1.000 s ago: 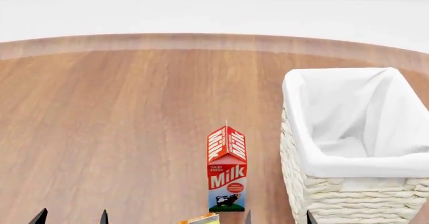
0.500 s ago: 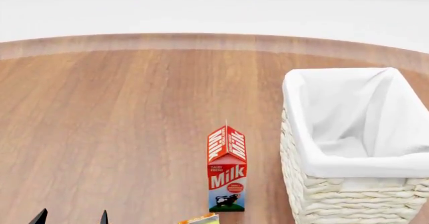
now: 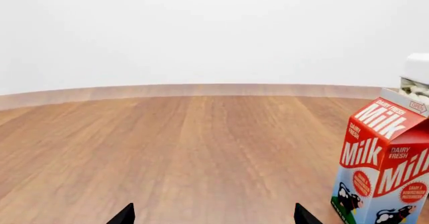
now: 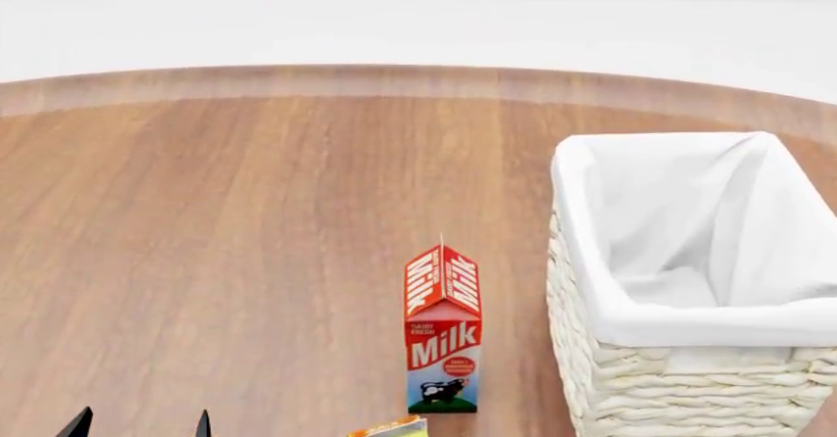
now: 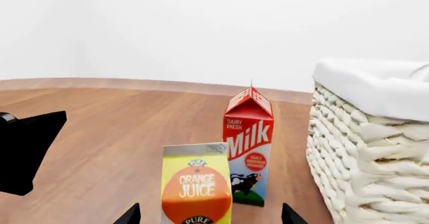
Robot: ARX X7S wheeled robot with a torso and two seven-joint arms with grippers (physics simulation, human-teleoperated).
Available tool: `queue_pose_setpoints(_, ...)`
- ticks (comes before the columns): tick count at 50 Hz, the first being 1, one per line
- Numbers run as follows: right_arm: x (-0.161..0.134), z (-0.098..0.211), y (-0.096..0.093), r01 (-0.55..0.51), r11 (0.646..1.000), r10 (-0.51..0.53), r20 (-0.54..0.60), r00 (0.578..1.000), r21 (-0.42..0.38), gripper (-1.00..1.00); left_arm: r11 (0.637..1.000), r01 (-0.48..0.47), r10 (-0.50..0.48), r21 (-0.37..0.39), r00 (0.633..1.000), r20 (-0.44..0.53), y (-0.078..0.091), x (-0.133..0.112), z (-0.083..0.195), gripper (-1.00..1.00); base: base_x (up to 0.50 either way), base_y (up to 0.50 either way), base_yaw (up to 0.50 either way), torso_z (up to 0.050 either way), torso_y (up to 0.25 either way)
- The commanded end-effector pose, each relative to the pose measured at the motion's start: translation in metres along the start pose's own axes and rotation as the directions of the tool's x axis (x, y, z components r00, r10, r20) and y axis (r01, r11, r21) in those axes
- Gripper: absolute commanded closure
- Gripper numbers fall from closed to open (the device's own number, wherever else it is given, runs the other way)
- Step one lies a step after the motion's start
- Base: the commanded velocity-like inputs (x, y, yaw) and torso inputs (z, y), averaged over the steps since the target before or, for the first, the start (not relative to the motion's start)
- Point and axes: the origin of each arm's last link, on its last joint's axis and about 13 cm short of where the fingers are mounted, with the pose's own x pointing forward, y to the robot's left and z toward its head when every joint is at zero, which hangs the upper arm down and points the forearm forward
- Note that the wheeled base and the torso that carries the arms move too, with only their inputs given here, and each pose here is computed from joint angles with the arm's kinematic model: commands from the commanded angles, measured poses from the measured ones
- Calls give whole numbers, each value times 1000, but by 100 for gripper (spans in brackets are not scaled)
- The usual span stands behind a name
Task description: Pick up the orange juice, and put it in the basket.
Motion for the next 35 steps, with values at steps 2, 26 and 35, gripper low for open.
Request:
queue_pose_setpoints(2, 7, -8, 4, -11, 1000, 11, -10, 1000, -7, -100, 1000, 0, 0, 0, 1000, 0, 0, 0, 0, -100, 0, 0, 0, 0, 0)
queue_pose_setpoints(26, 19, -18, 11, -31, 999, 32, -29, 999, 14, -100, 1000, 0, 0, 0, 1000, 0, 0, 0, 0, -100, 0, 0, 0, 0, 0)
queue_pose_setpoints(35, 25, -19, 12, -36, 999, 36, -33, 999, 0, -100, 1000, 0, 0, 0, 1000, 0, 0, 0, 0, -100, 0, 0, 0, 0, 0)
